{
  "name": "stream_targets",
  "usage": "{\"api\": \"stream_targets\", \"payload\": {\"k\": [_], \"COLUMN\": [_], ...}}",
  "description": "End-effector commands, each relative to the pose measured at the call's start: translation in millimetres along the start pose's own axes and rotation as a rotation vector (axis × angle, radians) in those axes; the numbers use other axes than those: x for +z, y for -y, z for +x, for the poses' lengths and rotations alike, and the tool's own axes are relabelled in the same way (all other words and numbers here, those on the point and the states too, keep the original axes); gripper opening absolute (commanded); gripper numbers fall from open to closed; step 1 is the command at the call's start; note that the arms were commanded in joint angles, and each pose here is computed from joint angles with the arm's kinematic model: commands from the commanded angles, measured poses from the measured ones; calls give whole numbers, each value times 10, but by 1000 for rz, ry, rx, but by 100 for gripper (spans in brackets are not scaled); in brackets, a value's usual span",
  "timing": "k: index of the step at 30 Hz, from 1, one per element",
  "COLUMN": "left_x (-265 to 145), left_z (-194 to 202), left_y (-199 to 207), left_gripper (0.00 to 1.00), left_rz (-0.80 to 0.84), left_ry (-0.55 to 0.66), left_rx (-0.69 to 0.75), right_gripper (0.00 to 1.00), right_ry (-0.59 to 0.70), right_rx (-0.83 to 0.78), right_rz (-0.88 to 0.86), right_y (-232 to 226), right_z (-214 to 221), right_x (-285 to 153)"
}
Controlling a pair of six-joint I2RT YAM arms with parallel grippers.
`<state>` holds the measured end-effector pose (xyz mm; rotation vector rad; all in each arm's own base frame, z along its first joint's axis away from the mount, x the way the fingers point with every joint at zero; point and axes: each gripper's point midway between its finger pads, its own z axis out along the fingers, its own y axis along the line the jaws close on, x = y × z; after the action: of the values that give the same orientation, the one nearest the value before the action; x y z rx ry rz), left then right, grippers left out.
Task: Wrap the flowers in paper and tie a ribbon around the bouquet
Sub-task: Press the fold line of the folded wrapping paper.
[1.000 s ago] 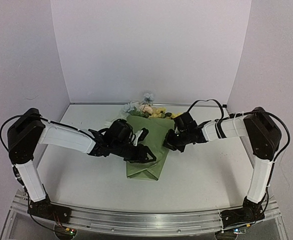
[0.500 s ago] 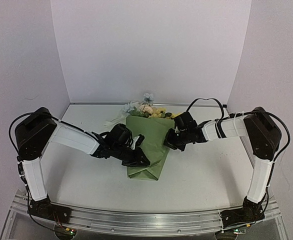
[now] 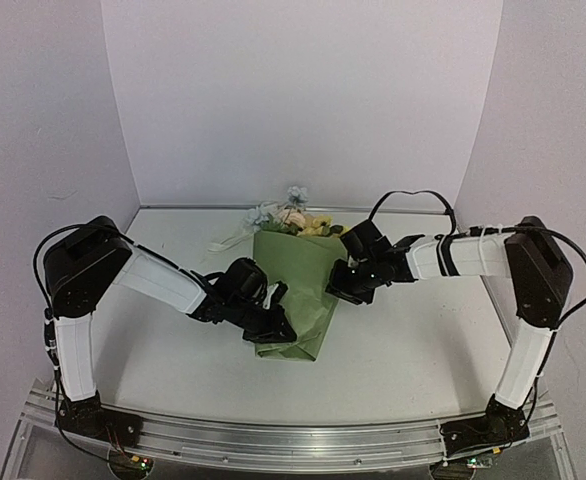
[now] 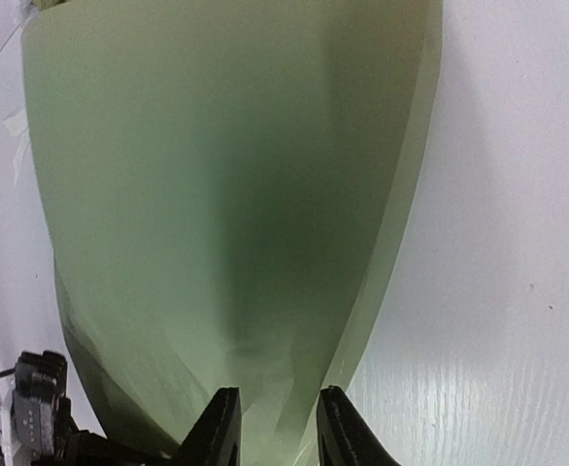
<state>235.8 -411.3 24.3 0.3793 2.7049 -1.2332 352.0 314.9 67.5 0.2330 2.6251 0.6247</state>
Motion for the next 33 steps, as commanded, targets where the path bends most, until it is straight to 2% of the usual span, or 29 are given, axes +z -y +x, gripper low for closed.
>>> {"api": "stream_targets", "payload": {"k": [1,4,8,11,15,22,27,33], "left_x": [26,26,20,19,16,-60,-270,-383], "left_z": [38,37,24,21,34,12,-41,126], "left_y": [-56,-50,-34,-36,-38,40,145,-50], "left_gripper": [9,9,9,9,9,10,15,15], "left_rz": [-5,0,3,4,11,32,33,-6], "left_ry": [-13,-11,-5,-2,1,23,63,40], "left_rx": [-24,-26,-23,-24,-28,-20,0,-39], "right_gripper": [34,34,23,14,7,4,2,2], "right_ry": [16,-30,-99,-139,-164,-181,-188,-184], "right_rx": [-15,-49,-77,-51,-18,-8,0,4], "right_rz": [22,-13,-57,-69,-73,-6,40,51], "right_y": [-40,-210,-460,-460,-370,-114,67,132], "right_z": [132,393,723,886,1006,1147,1227,1244], "right_x": [-338,-354,-215,-50,108,379,452,440]}}
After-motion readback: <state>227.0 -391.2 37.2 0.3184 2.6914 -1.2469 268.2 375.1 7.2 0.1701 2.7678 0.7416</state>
